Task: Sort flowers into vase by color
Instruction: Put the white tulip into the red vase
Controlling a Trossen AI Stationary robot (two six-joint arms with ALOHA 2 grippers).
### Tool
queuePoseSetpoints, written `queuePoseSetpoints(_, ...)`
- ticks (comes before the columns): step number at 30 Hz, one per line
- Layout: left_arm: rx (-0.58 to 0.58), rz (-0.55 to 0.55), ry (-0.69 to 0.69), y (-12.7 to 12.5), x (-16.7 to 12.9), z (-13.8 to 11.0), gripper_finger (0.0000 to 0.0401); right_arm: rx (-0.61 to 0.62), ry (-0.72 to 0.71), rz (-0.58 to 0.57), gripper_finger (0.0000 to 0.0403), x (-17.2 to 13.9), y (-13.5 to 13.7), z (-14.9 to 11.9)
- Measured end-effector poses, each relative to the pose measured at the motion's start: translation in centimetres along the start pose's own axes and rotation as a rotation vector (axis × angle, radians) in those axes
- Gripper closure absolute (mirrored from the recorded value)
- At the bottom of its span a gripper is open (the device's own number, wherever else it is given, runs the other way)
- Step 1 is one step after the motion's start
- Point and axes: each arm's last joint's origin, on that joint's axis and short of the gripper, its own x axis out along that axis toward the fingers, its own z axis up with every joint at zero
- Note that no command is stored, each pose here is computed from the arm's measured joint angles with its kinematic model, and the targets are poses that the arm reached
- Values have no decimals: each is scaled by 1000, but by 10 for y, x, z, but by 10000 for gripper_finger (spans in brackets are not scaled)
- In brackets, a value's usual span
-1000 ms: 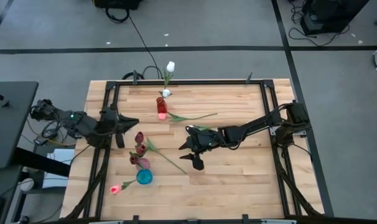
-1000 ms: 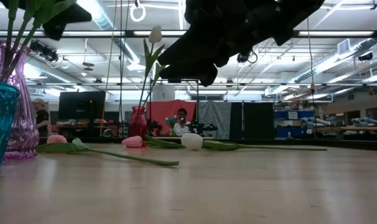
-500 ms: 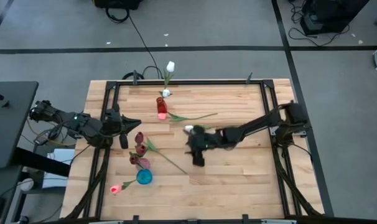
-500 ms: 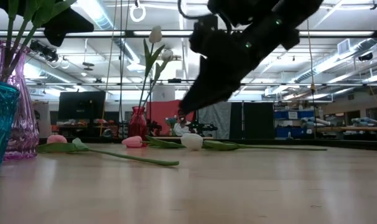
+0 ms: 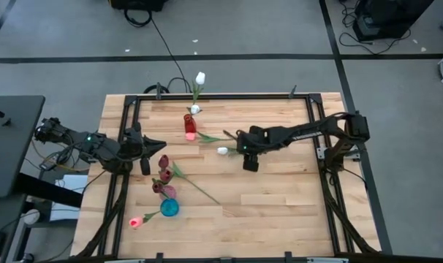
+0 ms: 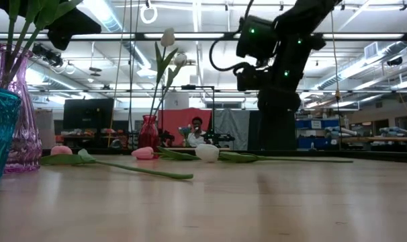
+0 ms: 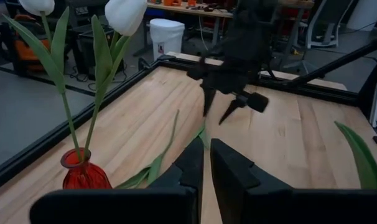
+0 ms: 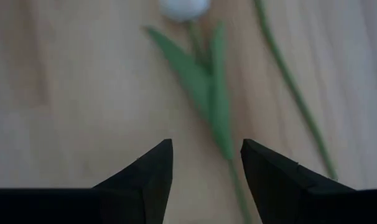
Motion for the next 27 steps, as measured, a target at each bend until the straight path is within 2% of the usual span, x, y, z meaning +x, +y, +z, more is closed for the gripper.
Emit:
queuePoseSetpoints(5,3,1,3,0,0,0,366,18,13,24,217,7,-19,-4)
queuePoseSetpoints(10,4,1,4,0,0,0,366,27,52,68,233,19,-26,-21)
queuePoseSetpoints(17,3,1,4,0,0,0,366,9,38,23,247,30,-27,-34)
queuePoseSetpoints(20,3,1,4,0,0,-1,366,5,27,49,279,31,-26,-36)
queuePoseSetpoints(25,6,0,3,0,0,0,366,4,28,91,381,32,-24,-38)
queuePoseSetpoints(27,6,-18,7,0,-1,1,366,10,16,124,390,32,-24,-37)
